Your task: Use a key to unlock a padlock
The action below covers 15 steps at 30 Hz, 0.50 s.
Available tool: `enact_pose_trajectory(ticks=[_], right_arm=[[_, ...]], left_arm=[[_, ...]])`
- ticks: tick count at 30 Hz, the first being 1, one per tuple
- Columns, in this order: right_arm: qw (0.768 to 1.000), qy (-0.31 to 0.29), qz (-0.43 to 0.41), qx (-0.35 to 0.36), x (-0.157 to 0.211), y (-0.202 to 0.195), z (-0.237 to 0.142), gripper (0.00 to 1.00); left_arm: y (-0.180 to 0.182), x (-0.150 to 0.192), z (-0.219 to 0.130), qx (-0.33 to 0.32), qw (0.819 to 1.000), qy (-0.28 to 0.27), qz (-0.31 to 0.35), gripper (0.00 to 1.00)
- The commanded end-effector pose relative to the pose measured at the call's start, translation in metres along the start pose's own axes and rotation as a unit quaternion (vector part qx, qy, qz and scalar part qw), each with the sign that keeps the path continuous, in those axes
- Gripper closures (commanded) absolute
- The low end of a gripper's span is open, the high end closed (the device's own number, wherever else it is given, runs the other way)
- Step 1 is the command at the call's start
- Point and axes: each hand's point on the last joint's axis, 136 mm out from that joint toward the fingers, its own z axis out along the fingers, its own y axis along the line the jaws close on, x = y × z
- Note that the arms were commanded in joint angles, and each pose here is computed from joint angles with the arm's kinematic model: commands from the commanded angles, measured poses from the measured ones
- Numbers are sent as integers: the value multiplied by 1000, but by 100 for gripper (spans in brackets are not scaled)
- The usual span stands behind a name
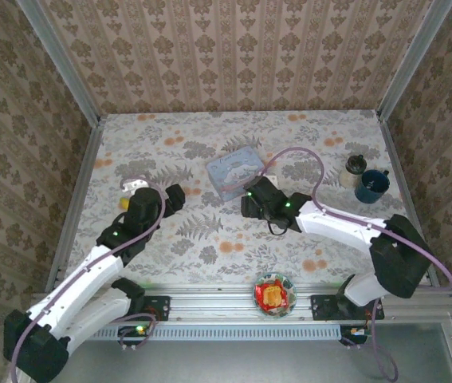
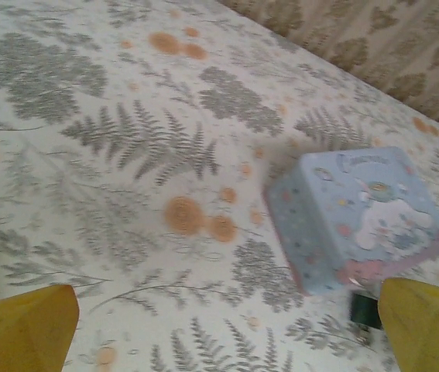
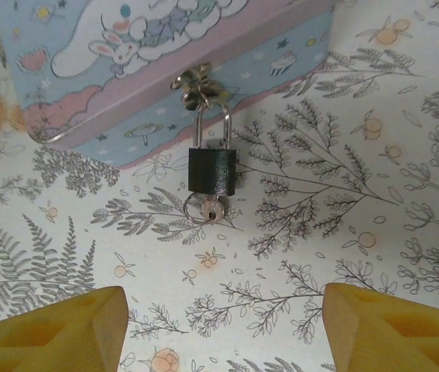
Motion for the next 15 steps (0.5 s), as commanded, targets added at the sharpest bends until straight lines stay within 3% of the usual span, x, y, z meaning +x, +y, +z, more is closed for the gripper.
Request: enact_pose_trajectory(ticks=[1, 9, 15], right_arm=[[999, 4, -18, 34, -2, -5, 1, 31], [998, 21, -20, 47, -1, -1, 10, 27], [998, 25, -21, 55, -2, 0, 14, 14]], left_arm=[[10, 2, 4, 0, 1000, 14, 7, 0], [3, -15, 24, 15, 999, 34, 14, 0], [-15, -21, 47, 30, 998, 57, 23, 0]])
